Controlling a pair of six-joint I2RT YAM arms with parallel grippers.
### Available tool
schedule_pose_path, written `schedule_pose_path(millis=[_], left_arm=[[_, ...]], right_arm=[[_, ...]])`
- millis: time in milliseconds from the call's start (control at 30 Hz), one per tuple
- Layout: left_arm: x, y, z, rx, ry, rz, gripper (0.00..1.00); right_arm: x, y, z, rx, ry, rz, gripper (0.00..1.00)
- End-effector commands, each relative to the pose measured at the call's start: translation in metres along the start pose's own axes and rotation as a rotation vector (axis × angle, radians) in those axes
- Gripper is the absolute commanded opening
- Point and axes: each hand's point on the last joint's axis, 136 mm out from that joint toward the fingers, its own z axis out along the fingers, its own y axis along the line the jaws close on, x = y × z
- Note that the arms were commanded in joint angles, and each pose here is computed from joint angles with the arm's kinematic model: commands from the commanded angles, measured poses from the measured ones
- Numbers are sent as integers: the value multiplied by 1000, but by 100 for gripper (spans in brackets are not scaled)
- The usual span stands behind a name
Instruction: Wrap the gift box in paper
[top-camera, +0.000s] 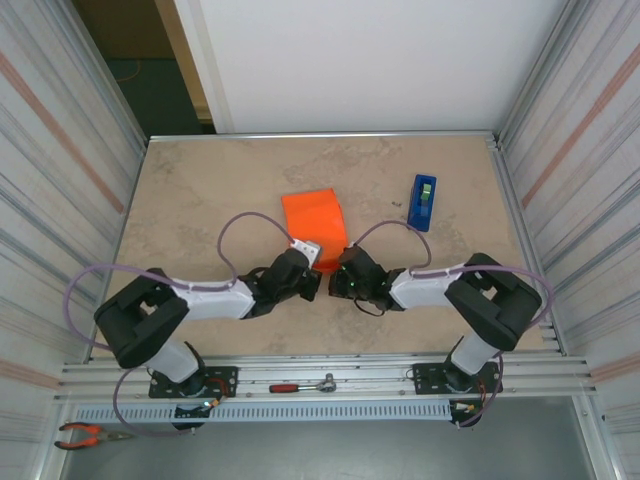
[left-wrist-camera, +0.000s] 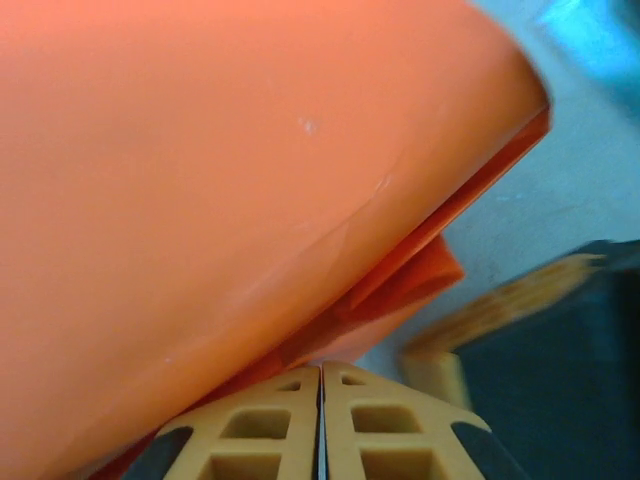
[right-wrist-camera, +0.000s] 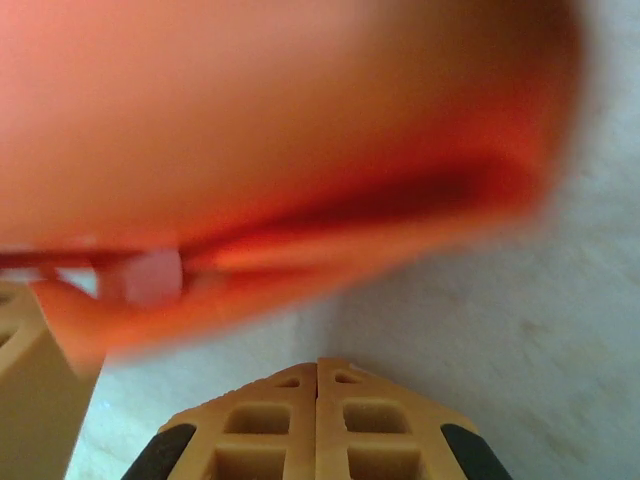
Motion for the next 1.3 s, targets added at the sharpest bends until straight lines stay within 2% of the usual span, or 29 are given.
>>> schedule_pose_path(millis=[0,200,367,467,633,867,1033,1267], left_arm=[[-33,-6,-28,24,-104,1,15],[-33,9,-60,66,-144,-57,34],[-11,11,-62,87,-95,-58,38],[6,7,-55,122,-47,-58,37],[31,2,-35,153,24,-50,24],[41,-8,-8,171,56,-29,16],[37,6,9,75,40,-17,14],[8,40,23,-84,-14,-29,12]], right_arm=[[-23,12,6,-38,-67,3,0],[-38,12,2,-38,-83,7,0],[-46,13,-1,-39,-93,14,0],[-49,14,-1,-38,-93,15,0],[-49,14,-1,-31,-90,15,0],[-47,11,1,-23,-83,23,0],[-47,12,0,-26,-82,23,0],[-45,10,-13,-33,-88,26,0]])
